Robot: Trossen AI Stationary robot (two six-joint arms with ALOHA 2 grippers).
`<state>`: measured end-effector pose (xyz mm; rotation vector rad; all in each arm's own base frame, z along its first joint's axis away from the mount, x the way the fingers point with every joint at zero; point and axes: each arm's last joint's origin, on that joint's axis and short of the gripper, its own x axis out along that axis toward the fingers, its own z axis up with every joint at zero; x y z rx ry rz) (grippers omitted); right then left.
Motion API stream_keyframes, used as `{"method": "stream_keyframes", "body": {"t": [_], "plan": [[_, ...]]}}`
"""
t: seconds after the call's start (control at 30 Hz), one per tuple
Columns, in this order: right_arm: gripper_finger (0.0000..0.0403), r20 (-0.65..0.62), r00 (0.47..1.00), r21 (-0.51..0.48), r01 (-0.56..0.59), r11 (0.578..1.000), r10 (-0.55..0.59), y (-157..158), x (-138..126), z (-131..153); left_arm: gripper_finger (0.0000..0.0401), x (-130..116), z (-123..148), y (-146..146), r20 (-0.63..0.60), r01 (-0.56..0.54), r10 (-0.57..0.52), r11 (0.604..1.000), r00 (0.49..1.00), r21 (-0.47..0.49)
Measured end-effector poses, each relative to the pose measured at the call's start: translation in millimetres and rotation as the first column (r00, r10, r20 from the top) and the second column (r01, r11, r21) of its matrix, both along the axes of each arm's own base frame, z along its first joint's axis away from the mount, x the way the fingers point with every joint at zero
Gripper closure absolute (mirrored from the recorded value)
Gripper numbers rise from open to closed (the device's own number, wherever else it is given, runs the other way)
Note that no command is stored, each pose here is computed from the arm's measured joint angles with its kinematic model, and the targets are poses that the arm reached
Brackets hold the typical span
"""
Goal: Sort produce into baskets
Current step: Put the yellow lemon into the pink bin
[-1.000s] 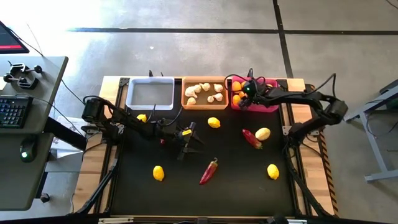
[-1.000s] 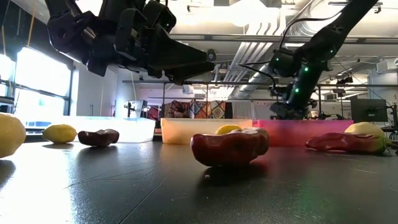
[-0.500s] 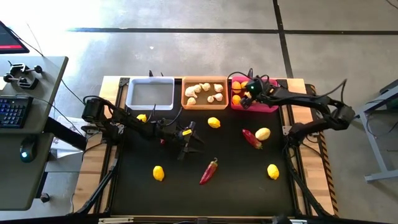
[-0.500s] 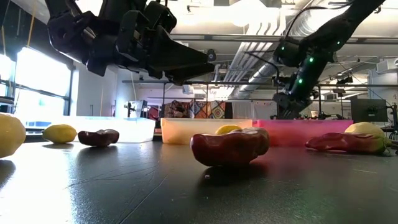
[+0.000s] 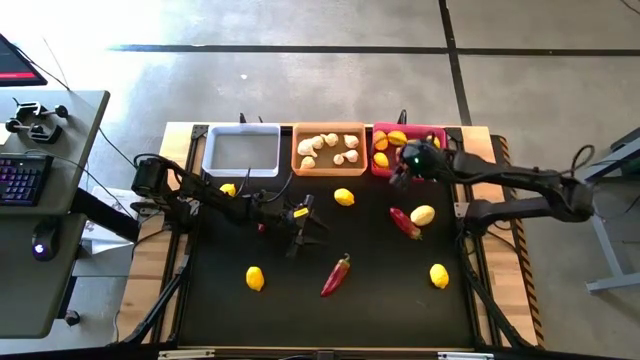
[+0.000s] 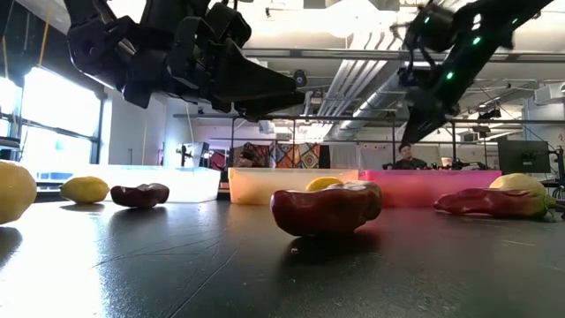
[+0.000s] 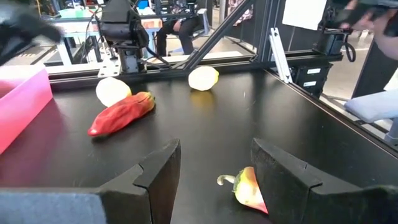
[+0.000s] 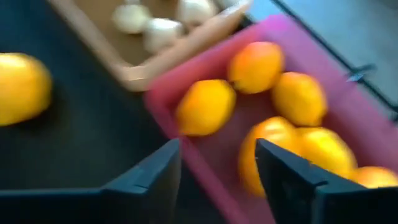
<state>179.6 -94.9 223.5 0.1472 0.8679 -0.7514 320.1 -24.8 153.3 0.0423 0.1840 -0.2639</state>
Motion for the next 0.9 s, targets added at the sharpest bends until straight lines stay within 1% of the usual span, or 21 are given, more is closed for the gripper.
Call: {"method": "stream_keyframes", "body": {"t": [0.1, 0.17, 0.23, 0.33, 0.47, 0.57, 0.67, 0.8, 0.9], "plan": [[0.0254, 0.059, 0.997, 0.042, -0.048, 0.998, 0.046, 21, 3, 3, 0.0219, 0, 0, 0, 0.000, 0.000, 0.000, 1.000, 1.000, 0.000], [0.0272, 0.084, 0.994, 0.063, -0.080, 0.995, 0.075, 33, 9, 3, 0.0219, 0, 0, 0, -0.001, 0.000, 0.000, 1.000, 1.000, 0.000], [0.0279, 0.113, 0.988, 0.076, -0.114, 0.991, 0.105, 43, 16, 2, 0.0219, 0, 0, 0, -0.003, -0.001, 0.001, 1.000, 1.000, 0.000], [0.0275, 0.150, 0.977, 0.066, -0.165, 0.984, 0.153, 58, 29, -2, 0.0219, 0, -1, 0, -0.005, 0.001, -0.001, 1.000, 1.000, 0.006], [0.0248, 0.165, 0.963, 0.035, -0.222, 0.974, 0.213, 75, 48, -11, 0.0220, 0, 0, 0, 0.005, 0.001, -0.001, 1.000, 1.000, 0.018], [0.0214, 0.172, 0.948, 0.022, -0.275, 0.961, 0.267, 86, 63, -22, 0.0224, -2, 0, 1, 0.029, 0.003, -0.004, 0.999, 1.000, 0.040], [0.0178, 0.169, 0.926, -0.019, -0.339, 0.941, 0.337, 94, 77, -32, 0.0230, -8, -3, 1, 0.052, 0.002, -0.005, 0.999, 0.999, 0.046], [0.0138, 0.181, 0.907, -0.063, -0.375, 0.925, 0.380, 96, 93, -45, 0.0238, -18, -7, 2, 0.091, 0.000, -0.004, 0.999, 0.996, 0.041], [0.0118, 0.183, 0.902, -0.088, -0.381, 0.920, 0.391, 93, 102, -54, 0.0240, -22, -10, 4, 0.089, -0.007, 0.005, 1.000, 0.996, 0.024]]}}
